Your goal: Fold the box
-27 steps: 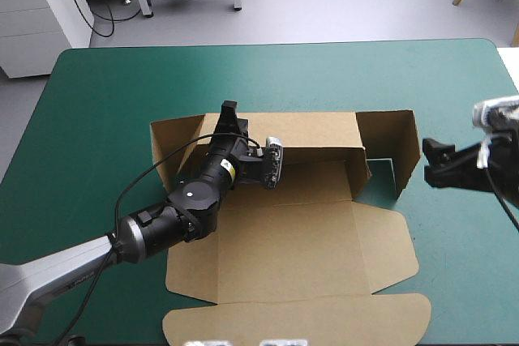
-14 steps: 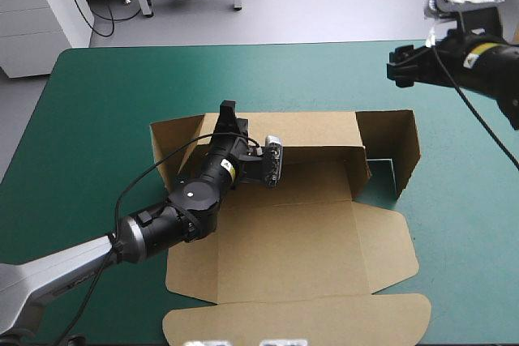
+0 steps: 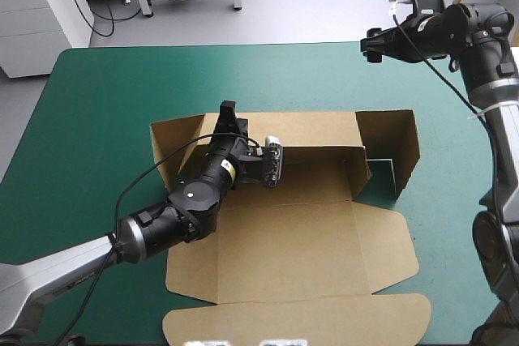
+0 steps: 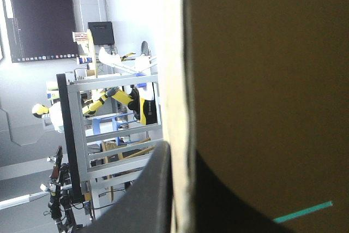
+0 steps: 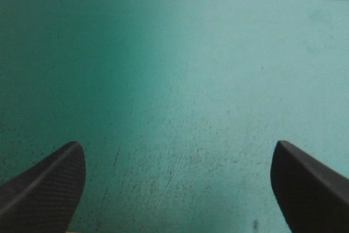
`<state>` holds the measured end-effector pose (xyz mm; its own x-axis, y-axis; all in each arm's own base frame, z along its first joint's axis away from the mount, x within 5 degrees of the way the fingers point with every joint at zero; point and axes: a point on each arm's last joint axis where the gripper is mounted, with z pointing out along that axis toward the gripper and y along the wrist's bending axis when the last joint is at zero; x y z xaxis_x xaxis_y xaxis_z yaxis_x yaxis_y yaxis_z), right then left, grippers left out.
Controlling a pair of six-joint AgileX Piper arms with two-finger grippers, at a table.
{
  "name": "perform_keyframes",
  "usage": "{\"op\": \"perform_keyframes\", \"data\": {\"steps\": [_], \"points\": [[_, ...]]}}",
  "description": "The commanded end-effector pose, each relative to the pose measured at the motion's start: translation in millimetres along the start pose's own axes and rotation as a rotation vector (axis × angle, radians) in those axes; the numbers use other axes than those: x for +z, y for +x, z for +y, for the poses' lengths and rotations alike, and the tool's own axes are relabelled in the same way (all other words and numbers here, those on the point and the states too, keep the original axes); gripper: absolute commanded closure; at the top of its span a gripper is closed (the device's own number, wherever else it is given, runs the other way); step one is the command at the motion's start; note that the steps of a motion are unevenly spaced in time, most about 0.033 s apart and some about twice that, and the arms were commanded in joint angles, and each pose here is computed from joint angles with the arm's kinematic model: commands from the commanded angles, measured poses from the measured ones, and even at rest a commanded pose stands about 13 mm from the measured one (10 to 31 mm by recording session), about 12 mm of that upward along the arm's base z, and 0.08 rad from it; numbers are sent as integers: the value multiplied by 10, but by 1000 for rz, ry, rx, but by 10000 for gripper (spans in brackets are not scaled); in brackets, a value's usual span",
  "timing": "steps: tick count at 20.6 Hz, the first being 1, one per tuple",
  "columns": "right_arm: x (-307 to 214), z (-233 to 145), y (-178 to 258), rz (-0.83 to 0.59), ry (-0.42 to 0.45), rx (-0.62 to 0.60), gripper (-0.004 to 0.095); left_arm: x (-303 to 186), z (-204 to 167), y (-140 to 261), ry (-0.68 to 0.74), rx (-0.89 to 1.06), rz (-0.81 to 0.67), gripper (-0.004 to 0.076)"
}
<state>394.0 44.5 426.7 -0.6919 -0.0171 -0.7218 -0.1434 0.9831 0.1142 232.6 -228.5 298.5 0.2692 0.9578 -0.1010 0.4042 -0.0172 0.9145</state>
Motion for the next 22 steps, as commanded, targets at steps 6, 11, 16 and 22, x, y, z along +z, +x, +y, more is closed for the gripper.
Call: {"op": "perform_keyframes", "data": {"steps": [6,11,16,22], "points": [[401,-173,134,185,-63,72,75,-62,35,-70,11,-51,-72,734],[336,-152,153,184,-75,82,75,-62,36,-66,10,-51,-67,734],[240,-170,413,260,-43,43,75,-63,86,-62,-40,-96,-64,734],[-7,-176,520,257,3,16,75,-64,121,-31,-79,-109,-32,734]]}}
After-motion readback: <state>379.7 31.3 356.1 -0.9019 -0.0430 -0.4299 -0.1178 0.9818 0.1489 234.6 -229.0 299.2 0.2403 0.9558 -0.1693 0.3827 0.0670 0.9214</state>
